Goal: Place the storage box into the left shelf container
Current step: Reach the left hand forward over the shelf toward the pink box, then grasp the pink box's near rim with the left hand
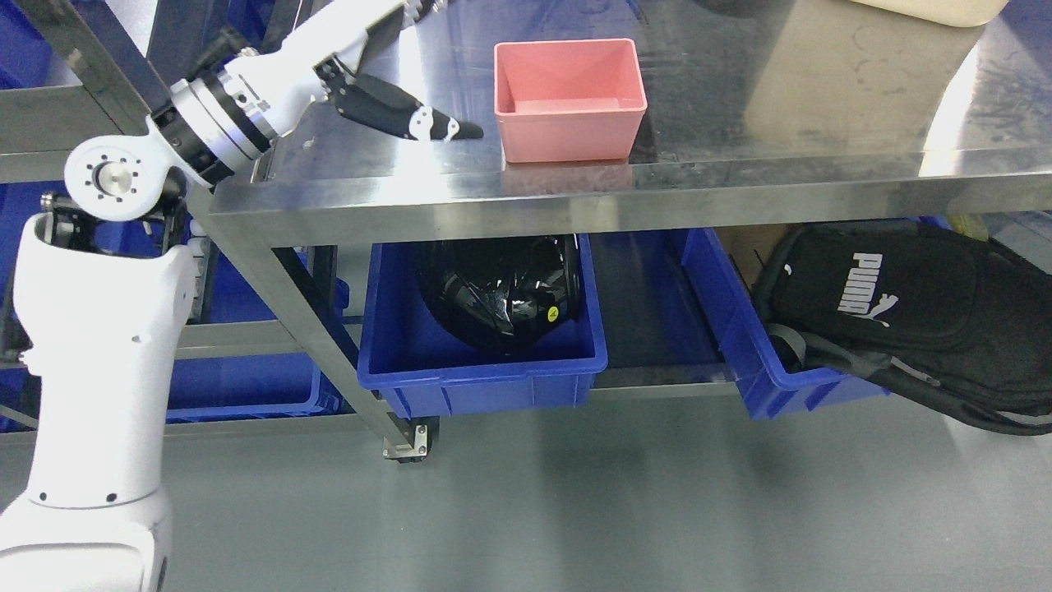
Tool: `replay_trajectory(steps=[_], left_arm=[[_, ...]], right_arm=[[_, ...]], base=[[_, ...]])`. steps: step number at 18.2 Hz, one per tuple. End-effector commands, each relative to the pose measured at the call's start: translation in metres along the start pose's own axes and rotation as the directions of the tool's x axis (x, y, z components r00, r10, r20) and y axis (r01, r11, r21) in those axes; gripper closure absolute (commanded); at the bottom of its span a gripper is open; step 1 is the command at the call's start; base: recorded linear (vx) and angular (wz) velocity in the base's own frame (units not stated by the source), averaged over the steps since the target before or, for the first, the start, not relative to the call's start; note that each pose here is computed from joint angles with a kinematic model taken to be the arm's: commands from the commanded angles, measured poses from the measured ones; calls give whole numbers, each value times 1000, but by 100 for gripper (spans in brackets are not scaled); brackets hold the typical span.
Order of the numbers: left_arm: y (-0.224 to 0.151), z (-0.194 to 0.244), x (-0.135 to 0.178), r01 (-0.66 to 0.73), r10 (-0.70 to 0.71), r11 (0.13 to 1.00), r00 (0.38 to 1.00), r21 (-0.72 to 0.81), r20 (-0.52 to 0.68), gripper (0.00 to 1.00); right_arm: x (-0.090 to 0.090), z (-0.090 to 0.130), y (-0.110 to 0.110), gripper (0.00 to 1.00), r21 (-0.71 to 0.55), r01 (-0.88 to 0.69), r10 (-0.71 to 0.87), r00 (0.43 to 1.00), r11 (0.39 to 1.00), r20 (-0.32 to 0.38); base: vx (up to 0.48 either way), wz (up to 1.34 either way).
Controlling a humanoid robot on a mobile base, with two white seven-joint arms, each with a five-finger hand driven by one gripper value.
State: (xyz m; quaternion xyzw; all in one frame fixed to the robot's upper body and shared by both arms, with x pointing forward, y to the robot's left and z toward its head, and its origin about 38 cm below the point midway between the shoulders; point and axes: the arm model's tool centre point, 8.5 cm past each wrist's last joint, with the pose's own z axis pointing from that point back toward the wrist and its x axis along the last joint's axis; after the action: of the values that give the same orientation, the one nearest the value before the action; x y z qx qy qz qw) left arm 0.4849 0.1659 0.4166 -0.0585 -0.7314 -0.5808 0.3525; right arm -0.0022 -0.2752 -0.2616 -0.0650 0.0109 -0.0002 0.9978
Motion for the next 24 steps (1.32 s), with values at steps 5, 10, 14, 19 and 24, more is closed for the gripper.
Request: replay_trajectory(steps=[5,10,14,19,24], left_arm=[[-9,-76,-18,43,-108,965,963,-257,-246,2],[-13,-126,-3,-23,-70,951,956,-308,-285,4],[-19,-122,-27,-73,-76,928,922,-365,-380,7],[-28,-116,-54,-108,-96,917,875,-385,-474,12],[-28,-115,-60,-72,-108,926,890,-371,-443,45]], right_arm=[[0,-1,-11,0,-17,4,-4,1000,1000,8],[0,-1,-11,0,-17,4,-4,1000,1000,8],[0,-1,-11,0,-17,4,-4,1000,1000,8],[0,-1,-11,0,-17,4,-4,1000,1000,8],[0,-1,-11,0,-17,4,-4,1000,1000,8]], base=[[0,0],[0,0],[0,0],[0,0],[0,7]])
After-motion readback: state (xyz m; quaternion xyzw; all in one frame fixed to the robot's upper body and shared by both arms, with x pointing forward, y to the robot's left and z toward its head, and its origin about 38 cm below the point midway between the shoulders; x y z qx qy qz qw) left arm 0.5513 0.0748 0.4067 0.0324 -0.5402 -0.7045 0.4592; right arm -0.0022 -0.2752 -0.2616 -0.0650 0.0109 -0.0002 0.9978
